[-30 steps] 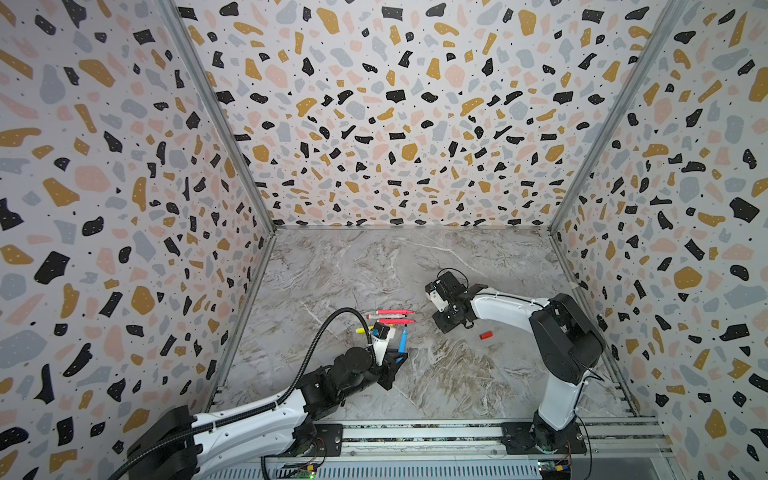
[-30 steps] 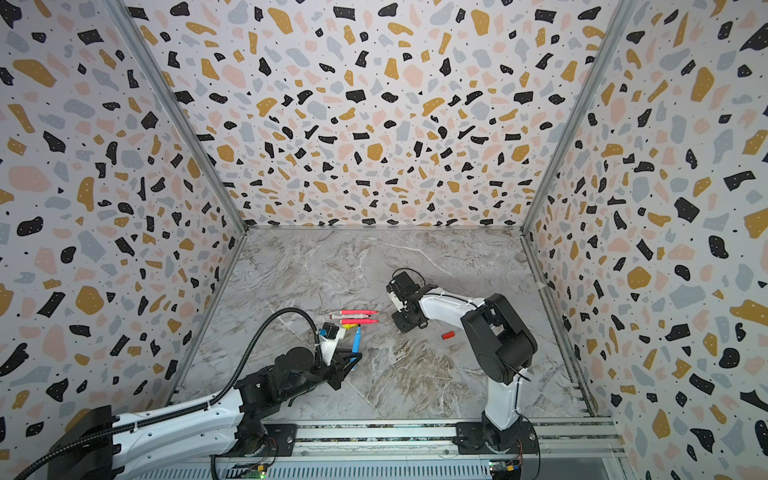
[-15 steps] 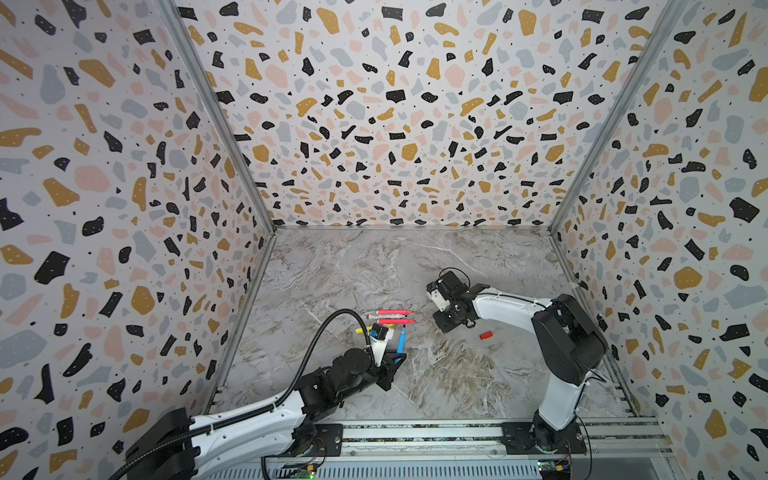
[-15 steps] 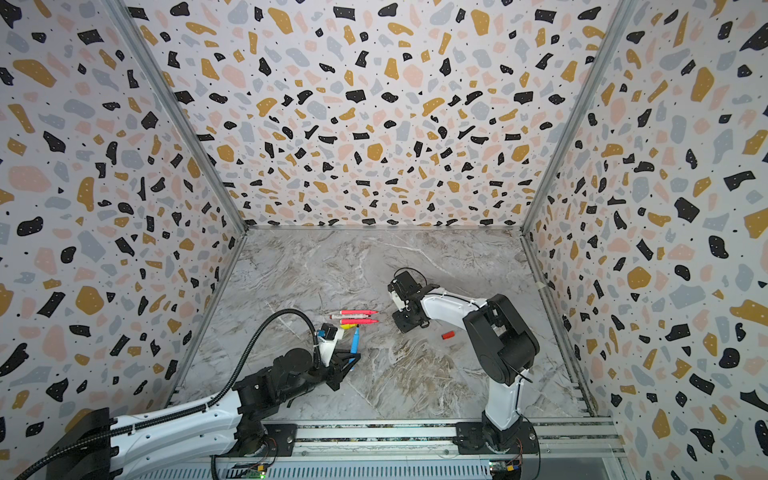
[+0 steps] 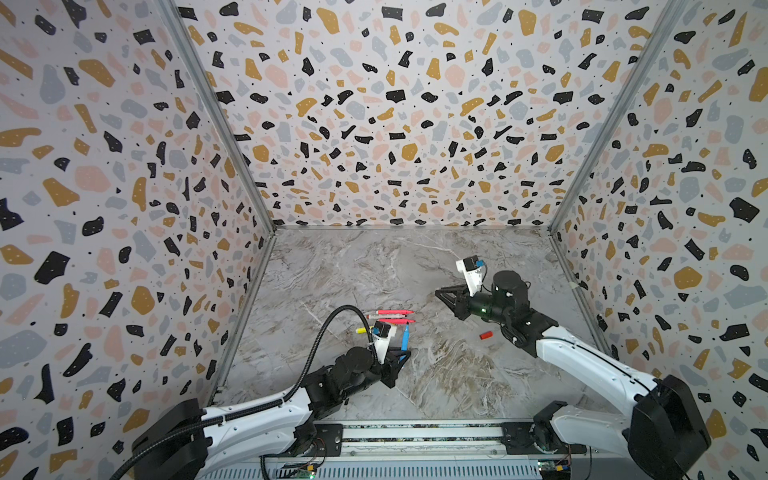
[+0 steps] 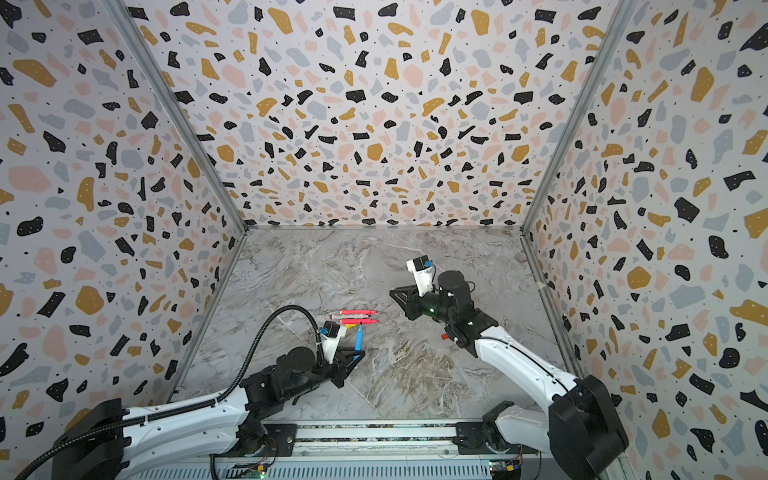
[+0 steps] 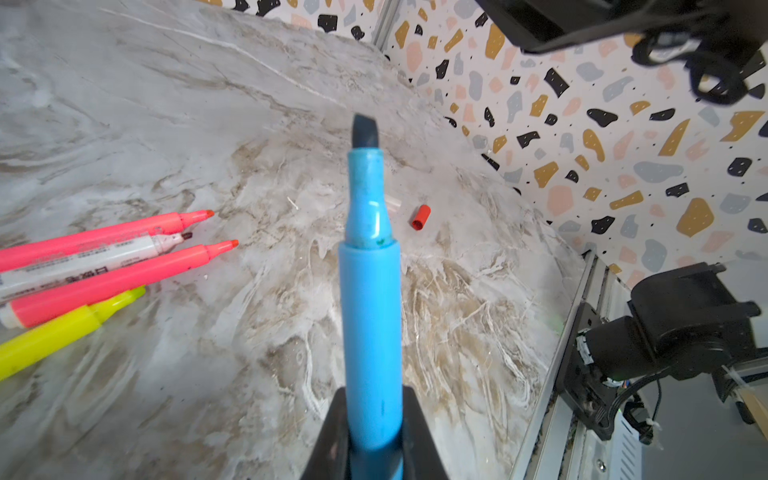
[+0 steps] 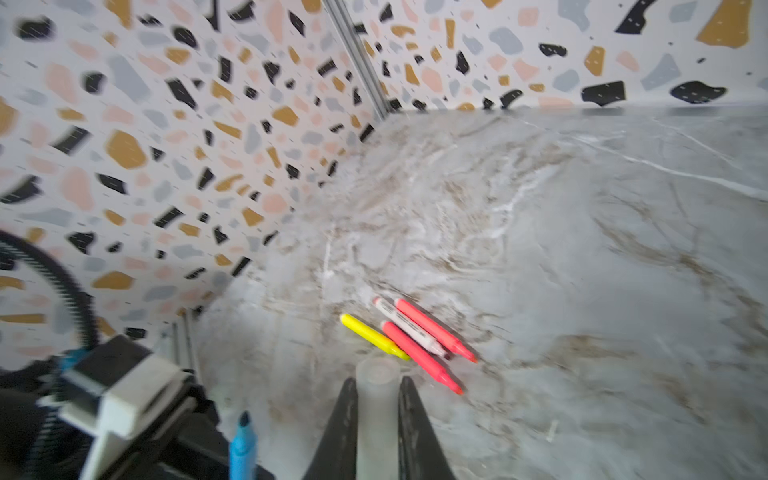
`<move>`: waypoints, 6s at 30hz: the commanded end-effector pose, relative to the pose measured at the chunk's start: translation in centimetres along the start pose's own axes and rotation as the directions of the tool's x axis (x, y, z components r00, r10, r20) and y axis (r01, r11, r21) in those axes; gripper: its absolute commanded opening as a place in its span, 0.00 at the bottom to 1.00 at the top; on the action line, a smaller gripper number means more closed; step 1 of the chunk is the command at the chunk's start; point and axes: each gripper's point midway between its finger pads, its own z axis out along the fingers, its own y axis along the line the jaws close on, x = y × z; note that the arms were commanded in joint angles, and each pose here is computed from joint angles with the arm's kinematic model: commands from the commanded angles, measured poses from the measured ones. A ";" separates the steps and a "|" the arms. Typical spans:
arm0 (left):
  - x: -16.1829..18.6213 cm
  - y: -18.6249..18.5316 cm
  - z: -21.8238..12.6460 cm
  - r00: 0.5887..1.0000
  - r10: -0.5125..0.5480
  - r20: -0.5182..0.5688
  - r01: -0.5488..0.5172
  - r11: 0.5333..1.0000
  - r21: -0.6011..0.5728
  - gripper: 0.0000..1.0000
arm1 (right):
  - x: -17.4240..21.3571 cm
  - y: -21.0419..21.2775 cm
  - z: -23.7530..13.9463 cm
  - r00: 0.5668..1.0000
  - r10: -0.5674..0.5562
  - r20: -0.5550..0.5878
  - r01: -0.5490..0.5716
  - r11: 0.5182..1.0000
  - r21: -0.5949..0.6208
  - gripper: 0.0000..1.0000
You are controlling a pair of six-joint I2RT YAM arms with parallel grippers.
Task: Insert the pens into the pen caps
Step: 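Lift the clear cap with the right gripper and carry it toward the blue marker, then lower the clear cap onto the blue marker tip held by the left gripper, then open the right gripper and draw it back from the capped blue marker, then bring the right gripper back down to press the cap onto the blue marker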
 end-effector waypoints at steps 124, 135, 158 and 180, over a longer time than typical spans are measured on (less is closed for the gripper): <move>-9.3 -5.0 -0.7 0.963 0.060 0.262 -0.067 0.998 0.020 0.00 | -5.1 10.6 -0.4 0.997 -0.073 -0.011 0.069 0.969 -0.236 0.58; -9.4 -5.3 -0.5 0.964 0.056 0.261 -0.067 0.997 0.034 0.00 | -3.5 11.3 1.6 0.994 -0.085 -0.075 0.066 0.971 -0.228 0.48; -10.7 -6.0 -1.1 0.954 0.053 0.296 -0.070 0.996 0.047 0.00 | -0.3 10.6 2.7 0.981 -0.094 -0.169 0.053 0.972 -0.231 0.07; -20.8 -9.8 -5.3 0.843 0.077 0.532 -0.156 0.982 0.105 0.00 | 14.1 8.3 0.9 0.933 0.005 -0.360 -0.063 0.987 -0.150 0.00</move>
